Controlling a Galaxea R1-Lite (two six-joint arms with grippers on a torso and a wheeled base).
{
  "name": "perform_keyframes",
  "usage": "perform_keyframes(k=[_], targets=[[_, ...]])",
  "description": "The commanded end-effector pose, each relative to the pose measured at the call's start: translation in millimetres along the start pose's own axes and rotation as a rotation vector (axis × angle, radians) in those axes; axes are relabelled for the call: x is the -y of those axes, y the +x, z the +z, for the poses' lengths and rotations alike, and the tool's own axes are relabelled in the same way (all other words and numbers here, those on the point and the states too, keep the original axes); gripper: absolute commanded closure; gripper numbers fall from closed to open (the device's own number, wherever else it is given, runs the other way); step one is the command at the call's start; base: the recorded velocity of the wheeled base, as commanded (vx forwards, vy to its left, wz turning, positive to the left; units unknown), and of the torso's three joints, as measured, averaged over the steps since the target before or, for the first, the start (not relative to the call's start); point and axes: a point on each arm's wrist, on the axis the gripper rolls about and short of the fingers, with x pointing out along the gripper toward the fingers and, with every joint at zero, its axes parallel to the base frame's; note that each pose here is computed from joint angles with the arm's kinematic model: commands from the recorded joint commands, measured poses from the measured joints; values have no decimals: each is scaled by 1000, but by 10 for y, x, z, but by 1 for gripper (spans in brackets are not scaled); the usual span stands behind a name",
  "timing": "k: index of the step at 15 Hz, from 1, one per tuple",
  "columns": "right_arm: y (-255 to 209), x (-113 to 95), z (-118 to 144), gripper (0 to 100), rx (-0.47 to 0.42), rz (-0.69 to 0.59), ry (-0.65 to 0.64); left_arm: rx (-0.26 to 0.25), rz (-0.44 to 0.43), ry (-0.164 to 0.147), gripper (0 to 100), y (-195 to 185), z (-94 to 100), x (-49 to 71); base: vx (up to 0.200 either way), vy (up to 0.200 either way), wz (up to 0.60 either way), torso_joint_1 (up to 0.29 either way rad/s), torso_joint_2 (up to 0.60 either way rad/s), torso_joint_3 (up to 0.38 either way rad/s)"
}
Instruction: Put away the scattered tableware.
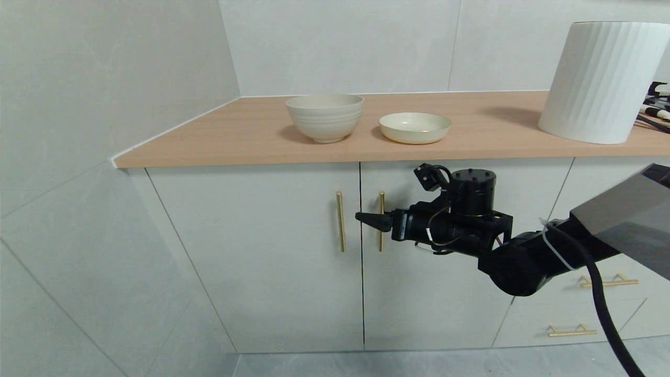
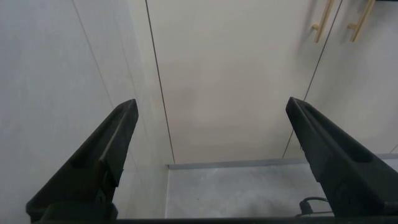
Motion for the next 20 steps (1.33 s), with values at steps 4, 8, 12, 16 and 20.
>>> perform_keyframes(k=[4, 8, 12, 16, 20], targets=[[76, 39, -126, 0, -23, 5, 10, 0, 0, 0, 0, 0, 0, 0, 0, 0, 0, 0, 0, 0], [127, -24, -182, 0, 1, 47, 38, 0, 0, 0, 0, 0, 0, 0, 0, 0, 0, 0, 0, 0], [15, -148, -143, 0, -9, 81, 43, 0, 0, 0, 0, 0, 0, 0, 0, 0, 0, 0, 0, 0], [-225, -277, -110, 0, -48, 149, 46, 0, 0, 0, 0, 0, 0, 0, 0, 0, 0, 0, 0, 0], [-565, -414, -154, 0, -103, 203, 56, 0, 0, 0, 0, 0, 0, 0, 0, 0, 0, 0, 0, 0]])
